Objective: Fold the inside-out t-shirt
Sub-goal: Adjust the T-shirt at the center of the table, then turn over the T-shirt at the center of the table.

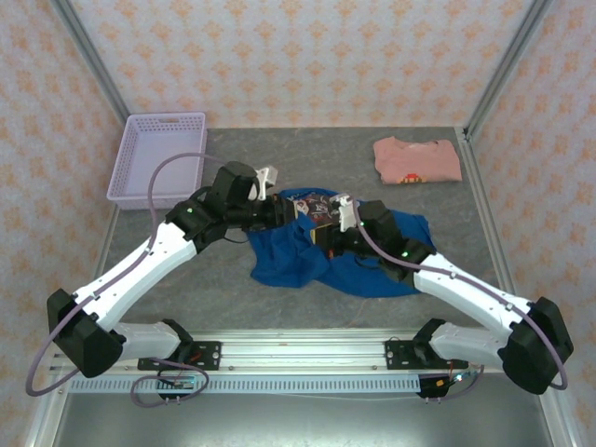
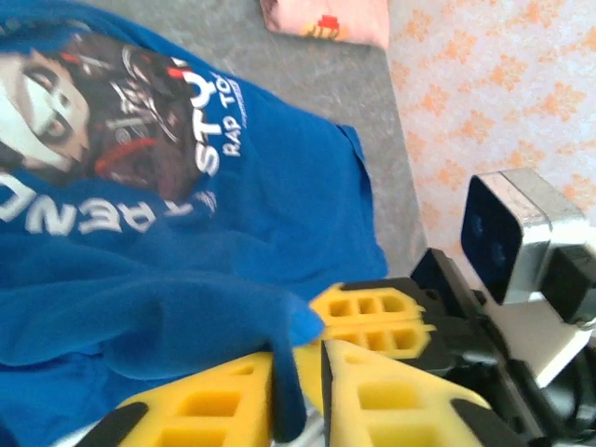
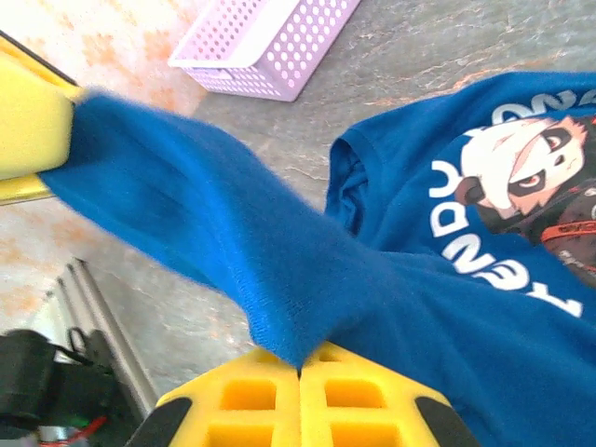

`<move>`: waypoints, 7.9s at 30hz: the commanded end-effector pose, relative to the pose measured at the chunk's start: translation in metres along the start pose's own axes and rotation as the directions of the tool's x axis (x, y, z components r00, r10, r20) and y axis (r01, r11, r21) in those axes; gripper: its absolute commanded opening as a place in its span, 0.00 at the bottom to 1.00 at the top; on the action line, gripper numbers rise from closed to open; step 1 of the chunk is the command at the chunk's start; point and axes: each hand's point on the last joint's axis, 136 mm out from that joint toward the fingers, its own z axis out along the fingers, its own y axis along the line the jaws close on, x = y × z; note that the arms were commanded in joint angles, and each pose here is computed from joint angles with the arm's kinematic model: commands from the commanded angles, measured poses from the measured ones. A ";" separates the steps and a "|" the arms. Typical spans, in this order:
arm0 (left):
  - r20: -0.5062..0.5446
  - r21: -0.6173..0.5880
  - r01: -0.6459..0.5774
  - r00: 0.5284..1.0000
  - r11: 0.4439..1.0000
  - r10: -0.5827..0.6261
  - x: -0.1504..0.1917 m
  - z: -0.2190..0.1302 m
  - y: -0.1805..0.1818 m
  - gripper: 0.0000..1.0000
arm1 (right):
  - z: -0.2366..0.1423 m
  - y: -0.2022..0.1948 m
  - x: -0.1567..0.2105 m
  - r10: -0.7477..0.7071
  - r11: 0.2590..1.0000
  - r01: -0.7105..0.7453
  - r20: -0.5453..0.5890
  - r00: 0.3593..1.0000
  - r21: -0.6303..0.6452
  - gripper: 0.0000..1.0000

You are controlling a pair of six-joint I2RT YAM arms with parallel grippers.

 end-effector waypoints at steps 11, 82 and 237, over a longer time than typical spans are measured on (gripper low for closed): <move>0.037 -0.019 -0.129 0.991 0.991 0.129 0.040 -0.007 0.046 0.49 | -0.013 0.006 -0.041 0.286 0.950 -0.267 0.114 0.951 -0.160 0.00; -0.180 0.306 -0.310 0.909 0.900 0.375 0.054 -0.028 -0.007 0.00 | 0.007 0.011 -0.015 -0.502 0.822 0.534 -0.189 0.844 0.198 0.33; 0.055 -0.222 -0.085 0.994 0.971 0.099 0.067 -0.027 0.146 0.68 | -0.047 -0.107 0.026 0.121 0.895 -0.072 -0.085 0.989 0.441 0.55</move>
